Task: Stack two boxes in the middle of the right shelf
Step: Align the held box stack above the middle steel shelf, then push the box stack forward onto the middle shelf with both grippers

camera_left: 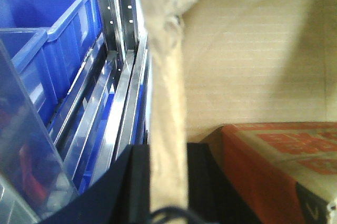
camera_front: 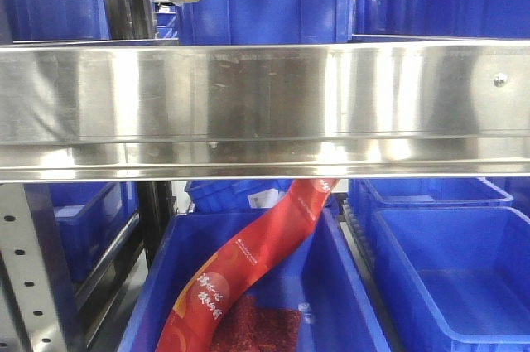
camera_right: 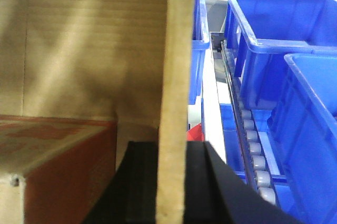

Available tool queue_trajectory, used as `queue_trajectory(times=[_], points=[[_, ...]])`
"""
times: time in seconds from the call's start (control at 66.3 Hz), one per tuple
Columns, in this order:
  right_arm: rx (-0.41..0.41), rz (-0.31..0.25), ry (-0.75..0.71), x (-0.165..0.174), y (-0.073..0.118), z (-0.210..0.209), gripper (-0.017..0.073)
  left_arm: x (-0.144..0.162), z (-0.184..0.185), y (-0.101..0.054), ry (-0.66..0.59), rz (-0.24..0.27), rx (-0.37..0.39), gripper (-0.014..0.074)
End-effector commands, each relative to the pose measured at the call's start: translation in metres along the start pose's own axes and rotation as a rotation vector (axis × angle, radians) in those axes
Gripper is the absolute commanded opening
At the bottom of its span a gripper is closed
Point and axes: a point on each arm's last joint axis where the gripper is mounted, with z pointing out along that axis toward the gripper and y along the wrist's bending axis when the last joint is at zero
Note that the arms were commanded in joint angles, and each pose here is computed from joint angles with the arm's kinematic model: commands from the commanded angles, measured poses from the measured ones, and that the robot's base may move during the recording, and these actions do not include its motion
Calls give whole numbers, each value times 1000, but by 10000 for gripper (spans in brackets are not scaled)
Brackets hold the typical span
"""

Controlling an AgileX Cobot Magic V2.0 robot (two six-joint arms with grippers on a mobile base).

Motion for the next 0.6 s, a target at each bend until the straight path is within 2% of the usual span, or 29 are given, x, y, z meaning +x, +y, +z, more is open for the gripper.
queue_trajectory(times=[0.0, 0.03, 0.09, 0.196, 0.271, 0.362, 0.422, 0.497, 0.588], points=[[-11, 30, -14, -5, -4, -8, -169, -6, -7, 3, -28, -13, 18, -111], [-23, 58, 20, -3, -3, -8, -169, -4, -7, 2, -6, -30, 30, -111], [-26, 78, 46, -2, -3, -8, -169, -1, -6, 2, 28, -39, 25, -111], [-16, 94, 45, -8, -4, -7, -169, 3, 0, -4, 87, -1, 53, -111], [18, 106, 99, -7, -6, -1, -169, 7, 7, -6, 174, -15, 81, -111], [45, 96, 151, -1, -3, 12, -169, 12, 21, -5, 246, -63, 82, -111], [51, 89, 169, 3, 0, 19, -169, 12, 28, -3, 259, -78, 78, -111], [54, 81, 183, 7, 3, 28, -169, 14, 34, -2, 268, -75, 66, -111], [47, 74, 182, 9, 6, 36, -169, 16, 38, -3, 275, -45, 67, -111]])
